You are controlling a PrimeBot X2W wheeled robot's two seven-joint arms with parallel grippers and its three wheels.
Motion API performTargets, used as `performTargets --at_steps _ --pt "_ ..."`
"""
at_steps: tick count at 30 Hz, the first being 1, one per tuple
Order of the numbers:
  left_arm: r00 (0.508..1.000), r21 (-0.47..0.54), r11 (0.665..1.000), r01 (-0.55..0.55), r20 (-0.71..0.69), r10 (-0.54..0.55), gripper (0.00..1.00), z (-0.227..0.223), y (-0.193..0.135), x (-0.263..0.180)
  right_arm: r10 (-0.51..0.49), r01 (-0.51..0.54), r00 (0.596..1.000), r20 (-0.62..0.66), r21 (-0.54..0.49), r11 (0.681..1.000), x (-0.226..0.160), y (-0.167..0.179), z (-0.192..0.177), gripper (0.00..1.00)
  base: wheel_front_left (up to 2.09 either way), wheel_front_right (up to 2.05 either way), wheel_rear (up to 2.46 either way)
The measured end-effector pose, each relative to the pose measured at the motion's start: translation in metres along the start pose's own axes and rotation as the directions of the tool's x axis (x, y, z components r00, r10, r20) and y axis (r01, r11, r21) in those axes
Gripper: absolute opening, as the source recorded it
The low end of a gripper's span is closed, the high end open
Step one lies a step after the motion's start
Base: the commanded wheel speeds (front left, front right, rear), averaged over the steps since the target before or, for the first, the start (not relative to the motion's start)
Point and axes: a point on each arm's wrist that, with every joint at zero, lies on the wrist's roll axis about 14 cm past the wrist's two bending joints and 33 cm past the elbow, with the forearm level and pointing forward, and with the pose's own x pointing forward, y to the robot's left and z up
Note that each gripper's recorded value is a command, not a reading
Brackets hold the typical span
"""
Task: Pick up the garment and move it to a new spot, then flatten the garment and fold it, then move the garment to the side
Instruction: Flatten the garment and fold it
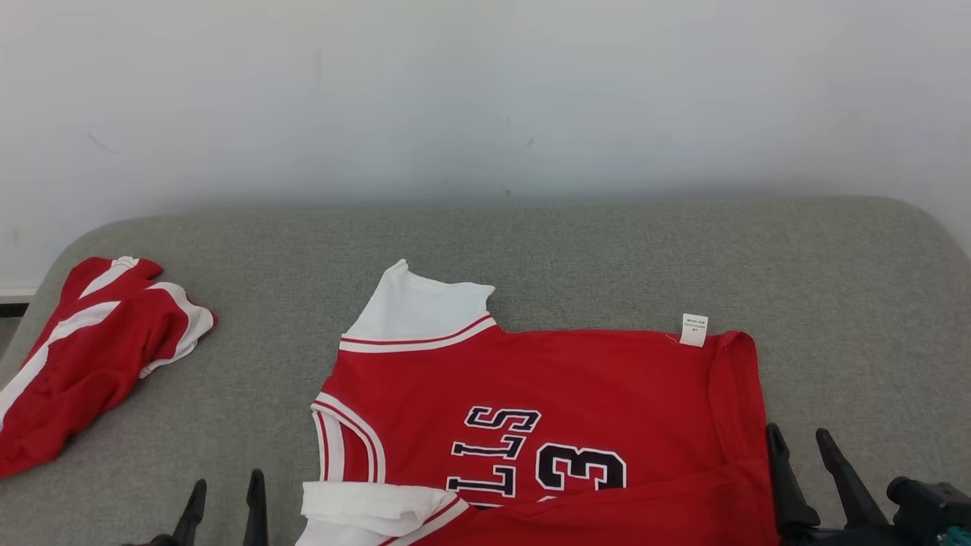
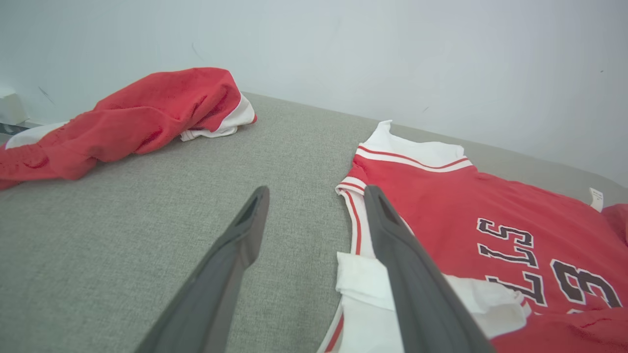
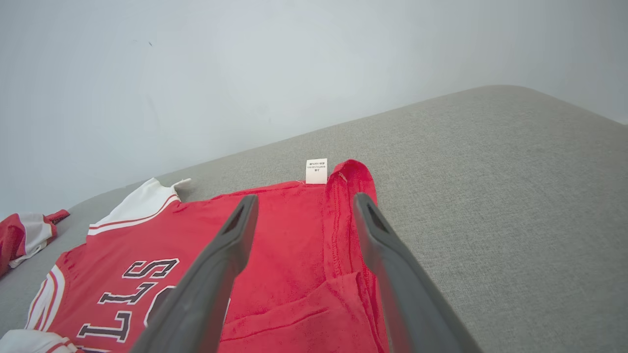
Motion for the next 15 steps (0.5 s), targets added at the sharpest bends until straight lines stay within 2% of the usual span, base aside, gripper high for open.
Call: performTargets --at_steps 8,15 --pt "0.988 0.109 0.993 0.048 0.143 -0.064 1.0 0.047 -0.013 0.014 0.043 -0.036 0.989 0.141 -0.055 0.998 0.005 0.011 0.025 1.0 0.0 0.0 0.0" --pt "0.979 0.155 0.985 0.077 0.173 -0.104 1.0 0.057 -0.02 0.017 0.048 -0.034 0.984 0.169 -0.083 0.996 0.006 0.014 0.029 1.0 0.0 0.0 0.0"
